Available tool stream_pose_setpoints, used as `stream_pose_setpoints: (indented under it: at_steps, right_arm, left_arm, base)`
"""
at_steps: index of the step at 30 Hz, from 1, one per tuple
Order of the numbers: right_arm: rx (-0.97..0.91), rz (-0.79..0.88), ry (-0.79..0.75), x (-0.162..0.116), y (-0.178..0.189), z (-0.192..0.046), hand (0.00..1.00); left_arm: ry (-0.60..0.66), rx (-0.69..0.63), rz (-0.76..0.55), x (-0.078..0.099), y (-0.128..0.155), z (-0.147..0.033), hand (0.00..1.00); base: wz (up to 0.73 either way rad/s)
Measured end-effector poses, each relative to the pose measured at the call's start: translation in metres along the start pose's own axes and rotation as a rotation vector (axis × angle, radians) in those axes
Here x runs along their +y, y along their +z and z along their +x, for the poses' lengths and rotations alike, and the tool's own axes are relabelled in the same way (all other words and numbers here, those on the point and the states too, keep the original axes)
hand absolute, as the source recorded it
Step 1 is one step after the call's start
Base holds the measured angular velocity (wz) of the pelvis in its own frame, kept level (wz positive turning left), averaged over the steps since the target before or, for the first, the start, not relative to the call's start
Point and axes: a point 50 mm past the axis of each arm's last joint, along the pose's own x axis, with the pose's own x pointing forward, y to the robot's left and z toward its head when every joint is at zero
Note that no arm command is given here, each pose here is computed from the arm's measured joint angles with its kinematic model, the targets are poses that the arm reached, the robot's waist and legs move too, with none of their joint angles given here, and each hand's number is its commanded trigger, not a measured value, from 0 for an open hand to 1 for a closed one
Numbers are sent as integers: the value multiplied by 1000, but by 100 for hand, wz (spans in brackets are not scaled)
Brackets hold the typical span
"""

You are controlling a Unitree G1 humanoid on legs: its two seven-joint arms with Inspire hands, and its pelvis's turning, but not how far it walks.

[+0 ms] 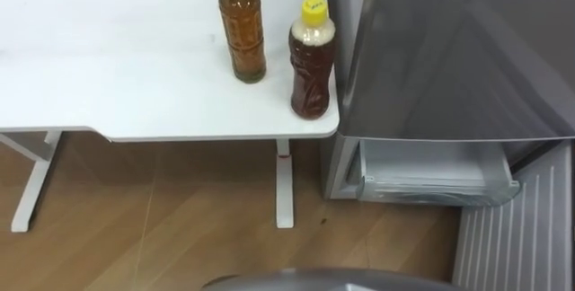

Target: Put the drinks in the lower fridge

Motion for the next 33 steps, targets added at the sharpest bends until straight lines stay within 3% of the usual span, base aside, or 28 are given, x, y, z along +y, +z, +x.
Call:
stream_pose_setpoints:
  at_steps: [10, 17, 22, 25, 33]
  right_arm:
    - [-75, 106, -78, -21, 8, -2, 0]
    - [-174, 122, -114, -29, 24, -5, 0]
    - [-222, 127, -135, -38, 28, -8, 0]
    - [-247, 118, -127, -39, 33, -9, 0]
    - [-226, 145, -113, -36, 23, -7, 0]
  left_arm:
    - [174, -203, -623, 18, 60, -13, 0]
    - [253, -375, -744, 22, 100, -34, 0]
    - [281, -633, -818, 25, 148, -73, 0]
    - [301, -772, -801, 28, 164, -91, 0]
    - [354, -990, -760, 30, 186, -125, 0]
  base:
    - [0]
    - [4]
    - [6]
    - [-6]
    - [0]
